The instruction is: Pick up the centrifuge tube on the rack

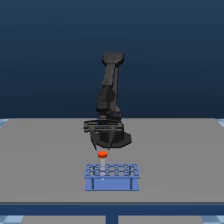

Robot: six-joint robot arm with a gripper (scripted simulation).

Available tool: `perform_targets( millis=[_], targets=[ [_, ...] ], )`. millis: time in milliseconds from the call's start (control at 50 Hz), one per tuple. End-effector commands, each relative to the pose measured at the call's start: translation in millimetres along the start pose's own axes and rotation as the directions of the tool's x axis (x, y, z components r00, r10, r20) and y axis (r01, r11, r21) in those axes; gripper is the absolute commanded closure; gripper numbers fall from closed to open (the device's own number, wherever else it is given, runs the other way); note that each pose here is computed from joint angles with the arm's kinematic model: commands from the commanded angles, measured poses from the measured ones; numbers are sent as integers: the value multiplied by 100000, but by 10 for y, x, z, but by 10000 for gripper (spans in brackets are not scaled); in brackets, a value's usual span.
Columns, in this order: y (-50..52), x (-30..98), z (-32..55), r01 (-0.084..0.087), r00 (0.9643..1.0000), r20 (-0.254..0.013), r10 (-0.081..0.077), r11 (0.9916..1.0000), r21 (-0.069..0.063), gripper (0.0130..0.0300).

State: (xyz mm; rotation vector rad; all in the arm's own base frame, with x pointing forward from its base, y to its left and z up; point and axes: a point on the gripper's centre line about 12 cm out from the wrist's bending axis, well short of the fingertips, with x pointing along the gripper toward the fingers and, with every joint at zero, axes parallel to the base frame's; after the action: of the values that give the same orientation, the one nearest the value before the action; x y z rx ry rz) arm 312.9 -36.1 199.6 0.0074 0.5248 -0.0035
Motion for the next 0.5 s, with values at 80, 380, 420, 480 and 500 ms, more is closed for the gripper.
perform_targets(
  millis=[80, 380, 420, 480, 500],
  targets=[
    [2, 9, -21, -92, 100000, 261, 94, 99997, -795, 130],
    [1, 50, -86, -122, 100000, 131, 123, 99997, -793, 130],
    [1, 59, -101, -127, 100000, 118, 128, 99997, -792, 130],
    [1, 69, -118, -129, 100000, 113, 130, 99997, -792, 130],
    [1, 69, -118, -129, 100000, 113, 130, 99997, -792, 130]
  ],
)
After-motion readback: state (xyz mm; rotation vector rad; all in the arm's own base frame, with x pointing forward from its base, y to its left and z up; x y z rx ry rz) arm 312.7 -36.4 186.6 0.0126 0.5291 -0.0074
